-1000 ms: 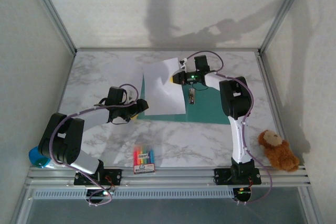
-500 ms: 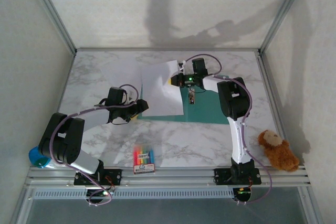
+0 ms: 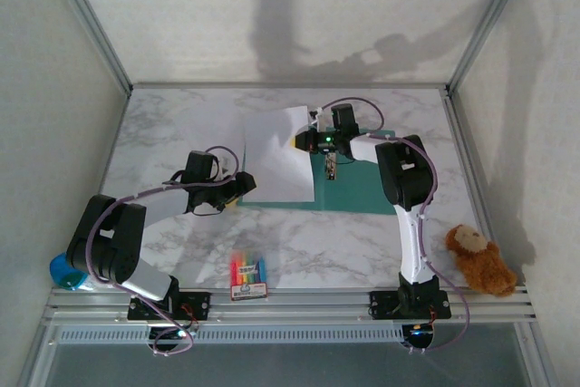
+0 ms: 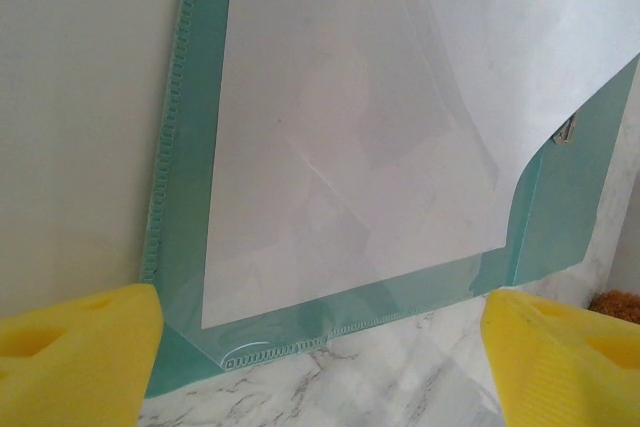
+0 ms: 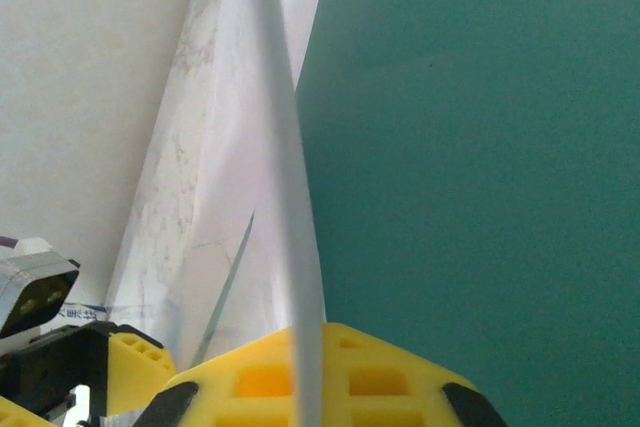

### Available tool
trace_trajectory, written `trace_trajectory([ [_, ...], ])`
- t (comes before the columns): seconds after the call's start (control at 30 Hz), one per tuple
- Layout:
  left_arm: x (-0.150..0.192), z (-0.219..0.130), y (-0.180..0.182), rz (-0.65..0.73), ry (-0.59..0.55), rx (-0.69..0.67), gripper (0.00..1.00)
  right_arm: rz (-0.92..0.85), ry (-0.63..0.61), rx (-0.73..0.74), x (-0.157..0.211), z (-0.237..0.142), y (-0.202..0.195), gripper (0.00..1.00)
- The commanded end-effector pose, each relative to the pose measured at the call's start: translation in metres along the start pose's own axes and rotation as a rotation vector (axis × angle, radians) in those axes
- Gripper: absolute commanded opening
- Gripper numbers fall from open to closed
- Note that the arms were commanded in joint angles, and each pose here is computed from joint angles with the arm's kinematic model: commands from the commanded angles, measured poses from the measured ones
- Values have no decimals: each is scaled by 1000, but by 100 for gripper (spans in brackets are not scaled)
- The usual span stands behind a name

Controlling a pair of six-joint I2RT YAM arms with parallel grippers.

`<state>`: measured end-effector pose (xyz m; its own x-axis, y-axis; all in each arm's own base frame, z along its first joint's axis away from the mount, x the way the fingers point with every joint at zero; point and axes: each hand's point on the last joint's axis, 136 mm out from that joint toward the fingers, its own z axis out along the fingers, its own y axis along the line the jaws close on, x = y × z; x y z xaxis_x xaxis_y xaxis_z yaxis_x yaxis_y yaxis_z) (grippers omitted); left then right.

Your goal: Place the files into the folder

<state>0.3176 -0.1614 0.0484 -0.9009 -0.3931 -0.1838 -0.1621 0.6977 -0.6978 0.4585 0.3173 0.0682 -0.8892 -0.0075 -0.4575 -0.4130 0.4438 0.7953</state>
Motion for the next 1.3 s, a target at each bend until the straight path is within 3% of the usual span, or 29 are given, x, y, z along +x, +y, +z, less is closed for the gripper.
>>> trace_trajectory([
  [0.0, 3, 2, 6, -7, 9, 3, 83, -32, -42, 0, -12, -5, 15, 0],
  [0.47, 4, -1, 6, -5, 6, 5, 83, -51, -26, 23, -17, -3, 12, 0],
  [1.27, 1, -1, 5, -5, 5, 6, 83, -87, 15, -12, 7, 4, 22, 0],
])
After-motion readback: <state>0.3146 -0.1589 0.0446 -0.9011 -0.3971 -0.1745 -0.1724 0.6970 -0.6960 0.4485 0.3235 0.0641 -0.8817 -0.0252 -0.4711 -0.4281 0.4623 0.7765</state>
